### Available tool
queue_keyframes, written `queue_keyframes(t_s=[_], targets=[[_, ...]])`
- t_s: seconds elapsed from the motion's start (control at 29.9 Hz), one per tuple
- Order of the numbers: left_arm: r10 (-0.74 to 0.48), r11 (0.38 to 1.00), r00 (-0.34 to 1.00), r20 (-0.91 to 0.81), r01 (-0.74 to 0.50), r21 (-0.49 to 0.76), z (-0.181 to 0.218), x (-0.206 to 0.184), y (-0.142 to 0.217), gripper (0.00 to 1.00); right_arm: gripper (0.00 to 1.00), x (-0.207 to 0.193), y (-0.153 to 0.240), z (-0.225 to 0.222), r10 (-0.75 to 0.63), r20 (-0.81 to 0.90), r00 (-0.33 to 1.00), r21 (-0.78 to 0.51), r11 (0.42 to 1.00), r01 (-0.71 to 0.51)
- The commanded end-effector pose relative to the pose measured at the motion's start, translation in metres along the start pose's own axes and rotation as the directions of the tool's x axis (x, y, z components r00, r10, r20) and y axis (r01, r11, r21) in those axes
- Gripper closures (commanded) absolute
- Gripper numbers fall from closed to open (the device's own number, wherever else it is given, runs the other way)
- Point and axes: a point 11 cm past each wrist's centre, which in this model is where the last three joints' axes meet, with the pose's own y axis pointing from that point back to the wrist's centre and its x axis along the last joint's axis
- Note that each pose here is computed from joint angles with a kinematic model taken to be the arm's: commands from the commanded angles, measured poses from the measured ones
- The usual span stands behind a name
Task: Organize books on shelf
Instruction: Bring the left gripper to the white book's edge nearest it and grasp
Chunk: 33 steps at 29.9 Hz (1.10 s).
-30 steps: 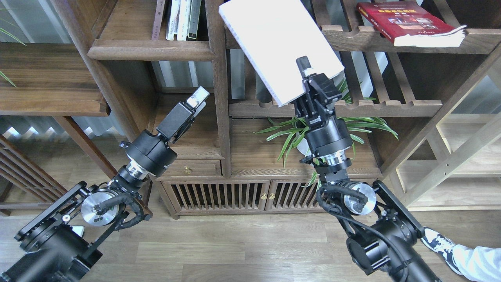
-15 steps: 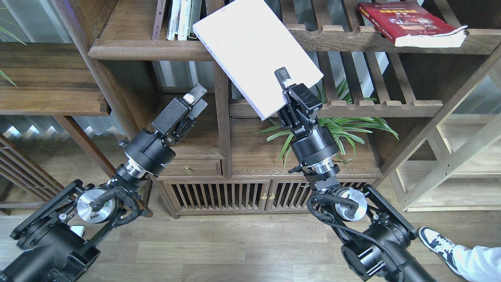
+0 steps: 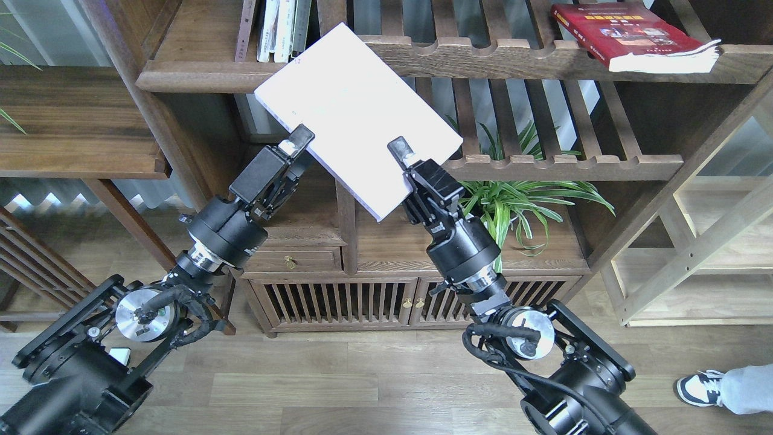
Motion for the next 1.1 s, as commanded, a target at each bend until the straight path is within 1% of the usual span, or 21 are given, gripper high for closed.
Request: queue_keyframes(t_s=[0.0,0.17,0.5,0.87,0.94,1.07], targets=[[-0.007,1.0,1.0,-0.007,0.007,0.006,-0.004,-0.001,-0.002,0.06,0.98,0.001,0.002,0.002,0.005,0.0,1.0,-0.006,1.0,-0.005],[-0.015,1.0,1.0,-0.006,0.015,0.008,-0.004,-0.004,-0.004,0.06,0.98,0.007,0.009,0.014,0.027,-0.002,1.0,-0.042,0.999,-0.027],[-0.016,1.0,1.0,0.0,0.016,0.009,-0.002,-0.004,-0.004,0.07,0.98,0.009,0.01,0.018,0.032,-0.008,0.999,-0.057,0.998,-0.033],[-0.011,0.999,1.0,0.006,0.01,0.03,-0.006,-0.003,-0.003,0.26,0.98,0.009,0.01,0.018,0.032,-0.008,0.999,-0.057,0.998,-0.033],[-0.007,0.999,1.0,0.006,0.007,0.039,-0.009,-0.002,-0.002,0.33,0.98,0.009,0.01,0.018,0.031,-0.01,0.999,-0.059,0.998,-0.032],[-0.005,0.999,1.0,0.005,0.005,0.04,-0.01,-0.002,-0.002,0.45,0.97,0.009,0.01,0.018,0.031,-0.009,0.999,-0.058,0.998,-0.032]])
